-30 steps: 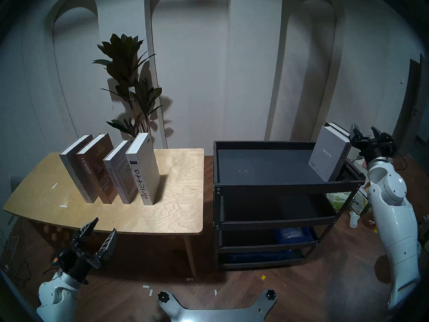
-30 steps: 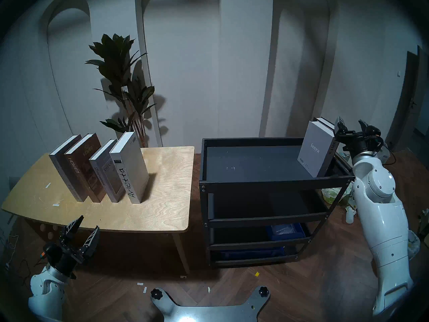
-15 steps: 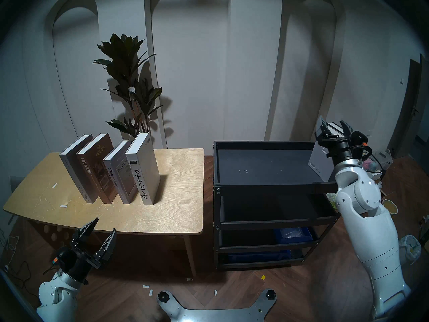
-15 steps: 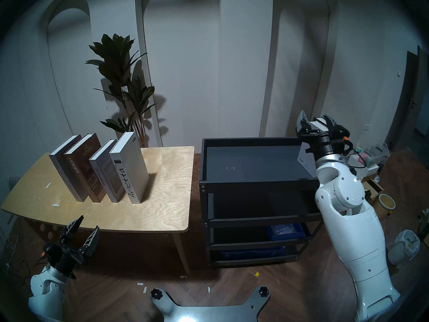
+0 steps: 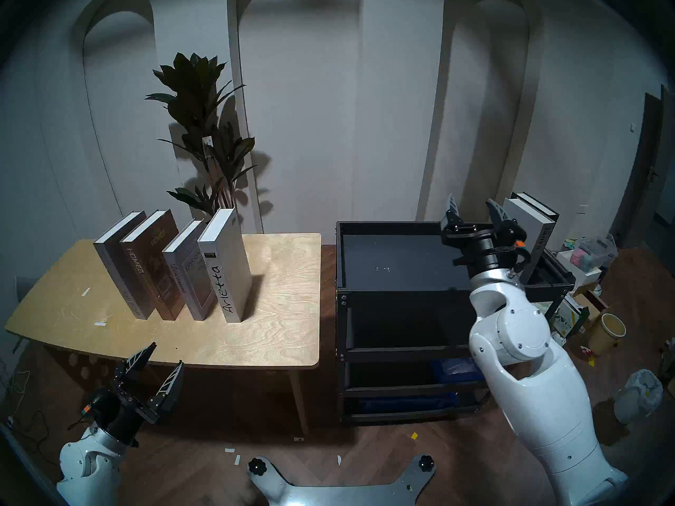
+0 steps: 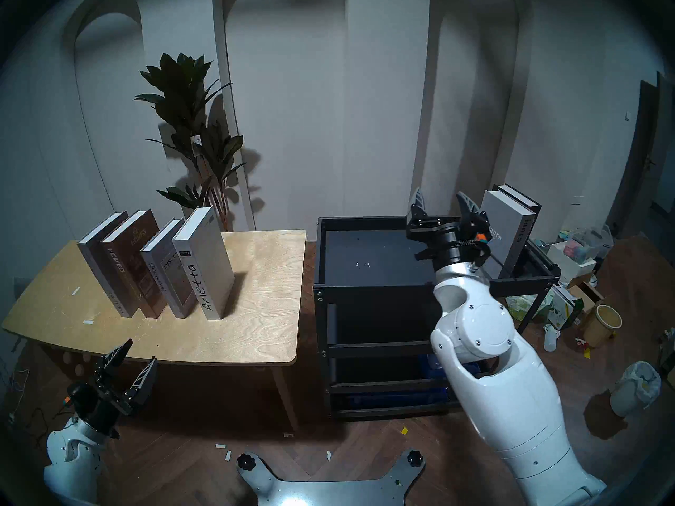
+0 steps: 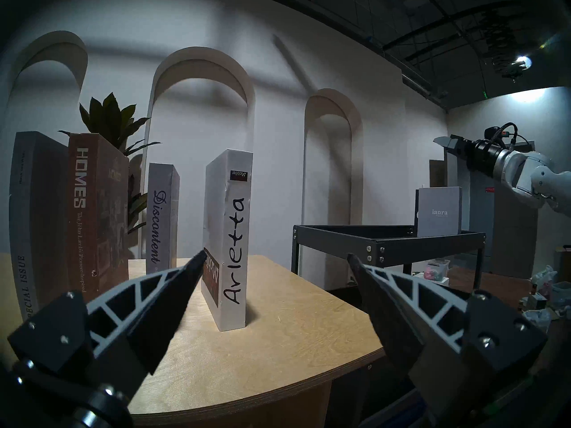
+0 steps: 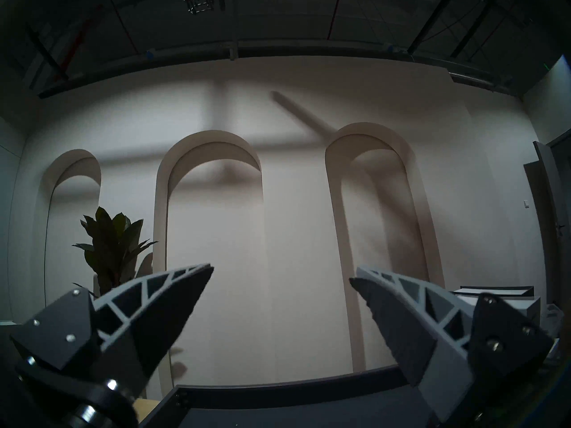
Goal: Move the books from the display table onto the shelf, standing them upright with spines facing out and tallest at one end
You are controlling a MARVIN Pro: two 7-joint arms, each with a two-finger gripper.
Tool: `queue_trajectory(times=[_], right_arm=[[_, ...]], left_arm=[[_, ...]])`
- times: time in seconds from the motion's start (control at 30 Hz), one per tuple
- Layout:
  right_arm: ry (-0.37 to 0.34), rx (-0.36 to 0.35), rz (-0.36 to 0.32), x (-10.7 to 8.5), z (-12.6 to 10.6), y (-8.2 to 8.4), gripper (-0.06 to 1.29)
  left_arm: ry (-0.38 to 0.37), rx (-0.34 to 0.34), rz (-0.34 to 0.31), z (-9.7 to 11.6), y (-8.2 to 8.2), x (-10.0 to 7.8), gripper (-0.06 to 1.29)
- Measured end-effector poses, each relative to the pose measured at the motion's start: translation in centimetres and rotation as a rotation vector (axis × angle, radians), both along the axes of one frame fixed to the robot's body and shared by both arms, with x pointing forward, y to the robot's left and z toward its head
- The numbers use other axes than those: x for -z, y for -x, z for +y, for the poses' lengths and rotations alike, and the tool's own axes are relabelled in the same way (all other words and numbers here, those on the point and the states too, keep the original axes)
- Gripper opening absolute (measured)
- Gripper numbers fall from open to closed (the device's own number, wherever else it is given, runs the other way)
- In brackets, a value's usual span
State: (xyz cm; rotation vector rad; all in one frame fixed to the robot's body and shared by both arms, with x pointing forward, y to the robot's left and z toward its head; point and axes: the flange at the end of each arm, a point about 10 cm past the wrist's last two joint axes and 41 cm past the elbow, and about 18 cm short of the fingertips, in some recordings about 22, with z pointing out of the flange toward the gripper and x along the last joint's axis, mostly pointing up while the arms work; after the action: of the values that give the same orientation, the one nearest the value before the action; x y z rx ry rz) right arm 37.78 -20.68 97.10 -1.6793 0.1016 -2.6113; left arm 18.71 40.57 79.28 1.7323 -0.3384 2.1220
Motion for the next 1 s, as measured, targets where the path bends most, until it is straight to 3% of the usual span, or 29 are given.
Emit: queue_trajectory(times=[0.27,0.47,0.8,1.0], right_arm=[[0.074,-0.012,0.07,3.6,4.4,0.2,1.22],[0.114,-0.01,0.108,5.9,6.0,0.0,1.23],[0.151,-0.05,0.14,8.7,6.9,-0.4,1.23],[0.157,-0.079,0.132,9.1,7.4,-0.5,1.23]], left_arm=[[0.049,0.055,0.021,-0.1,-1.1,-1.3,1.25],[0.08,0.089,0.056,-1.3,-2.8,-2.2,1.25],[-0.006,0.078,0.158,-3.1,-5.1,-1.8,1.25],[-0.063,0.002,0.191,-2.9,-6.8,-2.1,1.25]])
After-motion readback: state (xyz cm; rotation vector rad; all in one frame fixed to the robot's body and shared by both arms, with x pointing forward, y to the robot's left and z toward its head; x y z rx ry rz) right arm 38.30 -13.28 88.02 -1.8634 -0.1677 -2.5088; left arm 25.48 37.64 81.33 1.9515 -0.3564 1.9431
